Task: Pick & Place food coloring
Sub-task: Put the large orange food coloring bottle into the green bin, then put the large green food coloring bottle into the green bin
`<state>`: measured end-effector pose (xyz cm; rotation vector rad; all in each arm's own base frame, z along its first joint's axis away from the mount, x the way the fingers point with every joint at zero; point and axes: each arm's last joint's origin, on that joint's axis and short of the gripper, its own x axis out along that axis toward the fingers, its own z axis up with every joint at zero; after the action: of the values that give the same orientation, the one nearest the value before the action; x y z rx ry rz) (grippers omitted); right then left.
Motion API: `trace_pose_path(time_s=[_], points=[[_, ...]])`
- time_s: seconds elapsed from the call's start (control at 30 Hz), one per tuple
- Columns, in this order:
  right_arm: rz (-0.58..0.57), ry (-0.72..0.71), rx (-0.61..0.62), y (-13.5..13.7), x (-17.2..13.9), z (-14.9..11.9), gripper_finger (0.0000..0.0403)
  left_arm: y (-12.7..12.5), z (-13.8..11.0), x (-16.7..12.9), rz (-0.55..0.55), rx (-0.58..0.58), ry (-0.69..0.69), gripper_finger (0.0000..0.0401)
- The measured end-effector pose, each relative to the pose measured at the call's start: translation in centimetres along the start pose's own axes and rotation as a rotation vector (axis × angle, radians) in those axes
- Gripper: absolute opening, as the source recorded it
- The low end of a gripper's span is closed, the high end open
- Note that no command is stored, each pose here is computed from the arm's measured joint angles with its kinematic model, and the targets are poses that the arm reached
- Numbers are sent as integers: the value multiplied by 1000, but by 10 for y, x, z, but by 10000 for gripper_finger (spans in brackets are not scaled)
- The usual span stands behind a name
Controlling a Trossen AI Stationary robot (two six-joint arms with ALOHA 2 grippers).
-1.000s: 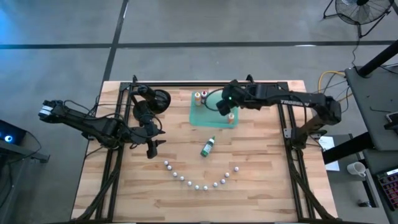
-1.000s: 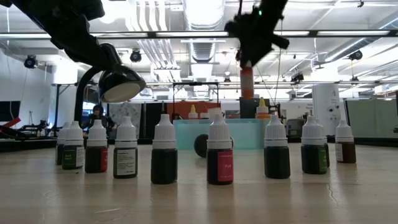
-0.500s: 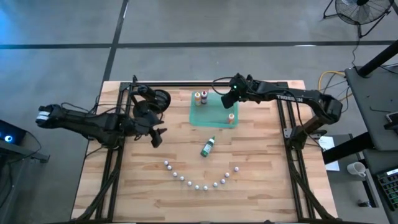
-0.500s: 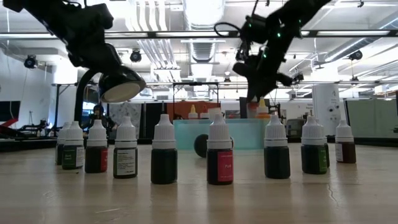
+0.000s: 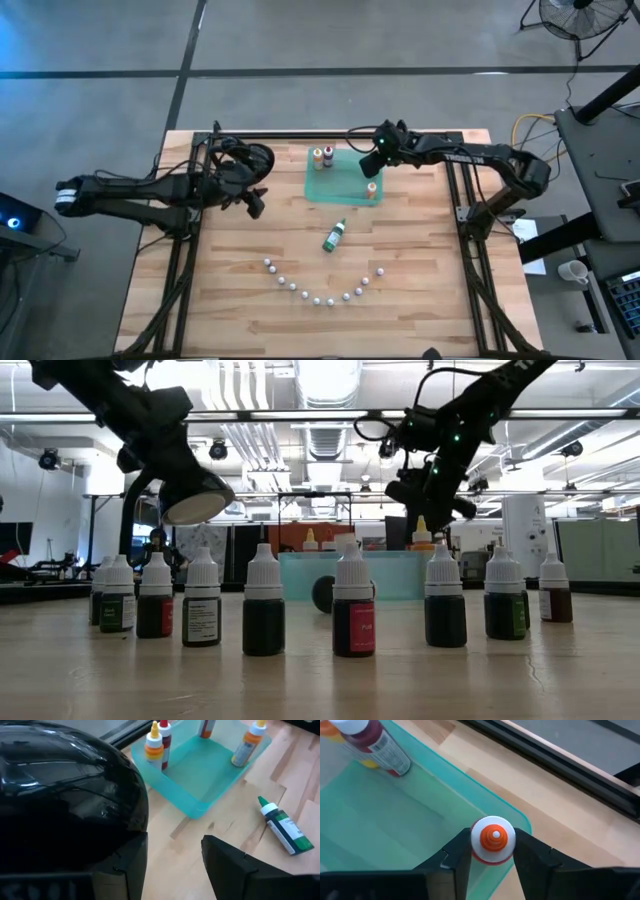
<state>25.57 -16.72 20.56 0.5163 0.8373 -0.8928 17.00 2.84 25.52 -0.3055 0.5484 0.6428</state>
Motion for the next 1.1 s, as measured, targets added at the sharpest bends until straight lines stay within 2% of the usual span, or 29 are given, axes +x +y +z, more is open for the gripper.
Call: trace_pose_path(time_s=[0.23,0.43,0.7,0.9,1.1], points=[[-8,11,-33,1,11,-2,157,1,0,0,6,-3,0,163],[-39,-26,-70,2,9,4,174,1,0,0,8,-1,3,163],[-22,-116,-132,7,-21,33,194,1,0,0,6,-1,4,163],[-9,-158,-158,11,-51,58,194,1,0,0,5,-1,5,163],[26,-278,-209,18,-80,87,196,1,0,0,5,30,6,163]])
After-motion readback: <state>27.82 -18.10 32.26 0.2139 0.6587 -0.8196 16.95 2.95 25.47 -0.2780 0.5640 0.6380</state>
